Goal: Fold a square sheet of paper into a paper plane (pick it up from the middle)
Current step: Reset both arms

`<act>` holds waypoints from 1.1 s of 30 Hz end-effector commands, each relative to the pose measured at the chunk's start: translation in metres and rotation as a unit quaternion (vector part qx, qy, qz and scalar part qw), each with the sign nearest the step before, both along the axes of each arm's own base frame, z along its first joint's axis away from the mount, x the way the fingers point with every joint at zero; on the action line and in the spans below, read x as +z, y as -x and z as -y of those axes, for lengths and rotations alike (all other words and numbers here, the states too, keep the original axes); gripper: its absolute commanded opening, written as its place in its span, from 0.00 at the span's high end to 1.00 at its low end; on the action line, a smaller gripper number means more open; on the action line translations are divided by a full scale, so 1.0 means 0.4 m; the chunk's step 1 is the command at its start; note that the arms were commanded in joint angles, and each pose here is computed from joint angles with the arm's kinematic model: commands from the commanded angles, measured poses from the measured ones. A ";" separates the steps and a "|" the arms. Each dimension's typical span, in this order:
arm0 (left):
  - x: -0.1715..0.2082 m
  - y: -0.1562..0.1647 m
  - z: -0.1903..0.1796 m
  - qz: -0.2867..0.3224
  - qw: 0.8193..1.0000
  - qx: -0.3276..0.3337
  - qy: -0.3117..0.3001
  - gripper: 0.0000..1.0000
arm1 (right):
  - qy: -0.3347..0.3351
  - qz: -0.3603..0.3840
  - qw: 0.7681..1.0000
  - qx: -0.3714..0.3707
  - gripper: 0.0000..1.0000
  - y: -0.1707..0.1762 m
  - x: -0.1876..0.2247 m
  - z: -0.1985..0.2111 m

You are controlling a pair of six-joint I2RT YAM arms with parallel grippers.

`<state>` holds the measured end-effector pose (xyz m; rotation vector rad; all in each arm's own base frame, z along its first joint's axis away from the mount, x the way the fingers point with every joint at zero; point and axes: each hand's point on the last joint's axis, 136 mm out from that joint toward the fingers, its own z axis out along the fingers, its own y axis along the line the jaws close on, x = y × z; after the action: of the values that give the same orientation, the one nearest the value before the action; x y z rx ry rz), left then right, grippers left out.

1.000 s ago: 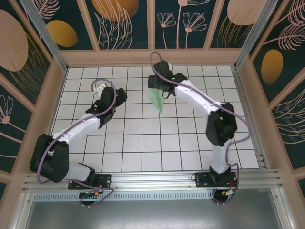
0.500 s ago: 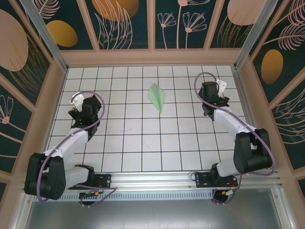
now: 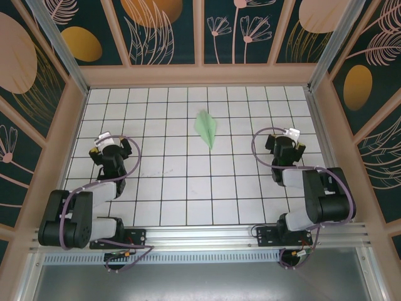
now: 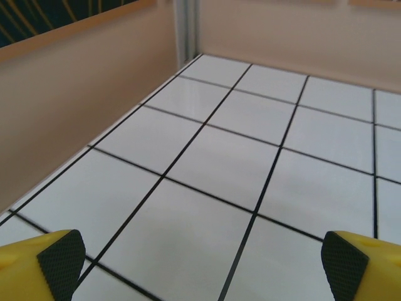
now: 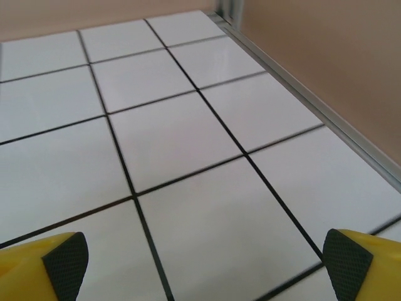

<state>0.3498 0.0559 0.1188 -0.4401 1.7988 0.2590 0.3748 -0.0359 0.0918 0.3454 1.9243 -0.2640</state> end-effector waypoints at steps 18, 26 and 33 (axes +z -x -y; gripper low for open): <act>0.048 -0.053 0.056 0.099 0.990 -0.100 -0.018 0.02 | -0.036 0.124 0.981 0.147 0.01 -0.002 0.071 -0.056; 0.049 -0.051 0.058 0.100 0.990 -0.103 -0.019 0.01 | -0.037 0.124 0.981 0.146 0.01 -0.006 0.071 -0.055; 0.045 -0.061 0.065 0.093 0.989 -0.111 -0.021 0.02 | -0.036 0.124 0.981 0.146 0.01 -0.006 0.072 -0.054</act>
<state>0.3695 0.0314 0.1306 -0.2475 1.6592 0.1009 0.3758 -0.0153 0.1120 0.1541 1.7525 0.0333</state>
